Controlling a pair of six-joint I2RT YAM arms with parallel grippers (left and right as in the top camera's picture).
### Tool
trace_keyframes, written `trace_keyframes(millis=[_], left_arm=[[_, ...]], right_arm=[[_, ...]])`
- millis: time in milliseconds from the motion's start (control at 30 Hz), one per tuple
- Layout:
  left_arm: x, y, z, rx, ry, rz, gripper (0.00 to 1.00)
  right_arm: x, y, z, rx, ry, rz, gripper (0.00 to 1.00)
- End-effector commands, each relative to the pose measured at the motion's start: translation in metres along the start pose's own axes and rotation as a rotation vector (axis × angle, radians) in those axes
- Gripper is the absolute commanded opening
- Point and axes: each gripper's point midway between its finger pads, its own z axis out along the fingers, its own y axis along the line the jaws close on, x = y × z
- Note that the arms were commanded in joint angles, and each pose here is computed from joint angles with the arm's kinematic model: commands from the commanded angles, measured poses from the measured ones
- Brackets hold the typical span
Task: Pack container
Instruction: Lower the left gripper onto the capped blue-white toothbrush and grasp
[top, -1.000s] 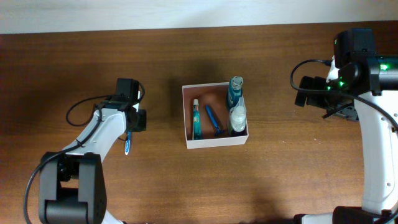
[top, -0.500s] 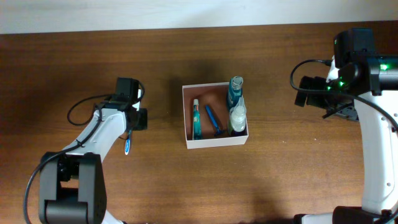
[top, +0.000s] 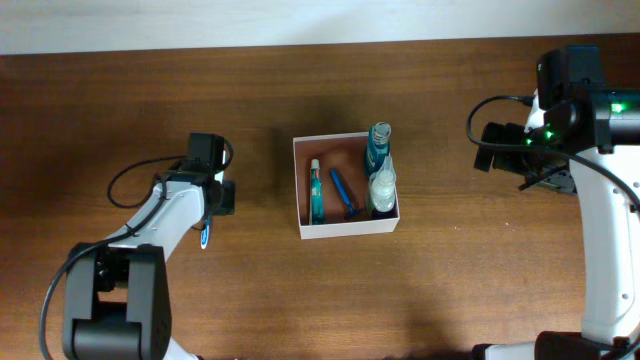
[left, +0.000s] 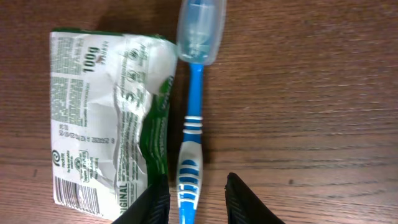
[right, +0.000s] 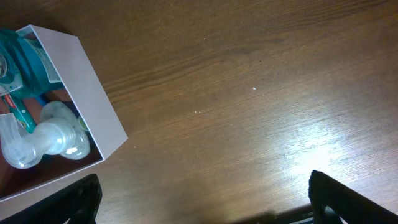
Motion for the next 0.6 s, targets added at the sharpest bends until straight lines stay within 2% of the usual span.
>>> trace_keyframes(millis=[0, 67, 267, 567], left_arm=[[0.0, 0.014, -0.001, -0.039, -0.003, 0.009, 0.3], [0.001, 0.015, 0.0, -0.031, -0.001, 0.011, 0.31], [-0.002, -0.005, 0.0, 0.117, -0.013, 0.067, 0.43], [0.0, -0.006, 0.0, 0.12, -0.006, 0.068, 0.42]], right_arm=[[-0.003, -0.004, -0.008, 0.004, -0.033, 0.009, 0.98], [-0.002, -0.004, -0.008, 0.004, -0.033, 0.009, 0.99], [-0.003, -0.004, -0.008, 0.004, -0.033, 0.009, 0.99], [-0.002, -0.004, -0.008, 0.004, -0.032, 0.009, 0.98]])
